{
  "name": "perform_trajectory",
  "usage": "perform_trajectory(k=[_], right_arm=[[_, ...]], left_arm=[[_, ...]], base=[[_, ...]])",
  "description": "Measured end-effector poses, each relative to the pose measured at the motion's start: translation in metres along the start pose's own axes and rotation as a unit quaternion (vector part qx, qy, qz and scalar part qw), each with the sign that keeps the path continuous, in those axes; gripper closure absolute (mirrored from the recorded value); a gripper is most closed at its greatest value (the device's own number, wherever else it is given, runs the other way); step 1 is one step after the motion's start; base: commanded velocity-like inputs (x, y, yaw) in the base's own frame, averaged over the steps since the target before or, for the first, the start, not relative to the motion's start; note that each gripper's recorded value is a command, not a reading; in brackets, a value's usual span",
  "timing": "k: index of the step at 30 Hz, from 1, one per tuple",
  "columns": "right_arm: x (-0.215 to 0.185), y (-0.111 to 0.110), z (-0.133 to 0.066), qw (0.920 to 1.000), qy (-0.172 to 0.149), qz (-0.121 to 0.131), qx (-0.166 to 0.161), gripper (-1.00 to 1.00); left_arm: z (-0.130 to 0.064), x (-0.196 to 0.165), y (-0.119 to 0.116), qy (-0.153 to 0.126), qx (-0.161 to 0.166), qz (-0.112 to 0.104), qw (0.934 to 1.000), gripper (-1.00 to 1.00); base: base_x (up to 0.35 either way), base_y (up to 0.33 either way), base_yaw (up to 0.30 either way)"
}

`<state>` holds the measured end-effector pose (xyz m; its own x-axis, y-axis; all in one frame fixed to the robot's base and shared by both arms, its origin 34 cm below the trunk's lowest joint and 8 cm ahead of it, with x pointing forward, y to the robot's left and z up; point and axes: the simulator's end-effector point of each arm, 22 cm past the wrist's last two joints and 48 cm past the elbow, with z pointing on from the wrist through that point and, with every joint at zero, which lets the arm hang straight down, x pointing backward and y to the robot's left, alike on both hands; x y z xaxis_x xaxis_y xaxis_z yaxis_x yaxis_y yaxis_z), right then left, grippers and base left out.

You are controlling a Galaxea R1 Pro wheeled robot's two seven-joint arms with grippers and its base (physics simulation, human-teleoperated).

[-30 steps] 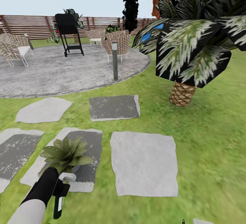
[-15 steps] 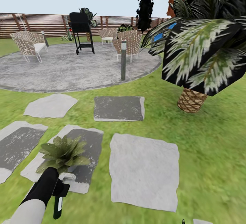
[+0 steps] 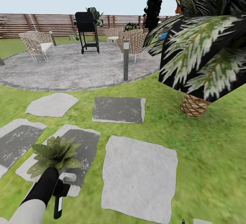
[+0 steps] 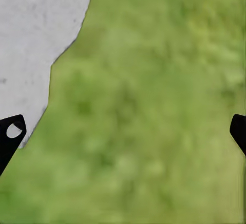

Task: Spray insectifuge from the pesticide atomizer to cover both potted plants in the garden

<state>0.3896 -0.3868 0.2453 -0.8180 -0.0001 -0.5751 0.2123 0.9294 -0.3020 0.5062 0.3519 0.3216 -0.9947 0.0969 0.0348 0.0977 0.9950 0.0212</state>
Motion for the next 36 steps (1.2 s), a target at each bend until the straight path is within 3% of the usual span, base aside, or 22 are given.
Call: perform_trajectory(k=[9,14,36], right_arm=[[0.000,0.000,0.000,1.0000,0.000,0.000,0.000,-1.00],[0.000,0.000,0.000,1.0000,0.000,0.000,0.000,-1.00],[0.000,0.000,0.000,1.0000,0.000,0.001,0.001,-1.00]], left_arm=[[0.000,0.000,0.001,0.000,-0.001,0.000,1.0000,1.00],[-0.001,0.000,0.001,0.000,0.000,-0.001,1.0000,1.00],[0.001,-0.001,-0.010,-0.001,0.009,0.001,1.0000,1.00]], base=[[0.003,-0.078,0.277],[0.247,-0.001,0.258],[0.107,-0.060,0.037]])
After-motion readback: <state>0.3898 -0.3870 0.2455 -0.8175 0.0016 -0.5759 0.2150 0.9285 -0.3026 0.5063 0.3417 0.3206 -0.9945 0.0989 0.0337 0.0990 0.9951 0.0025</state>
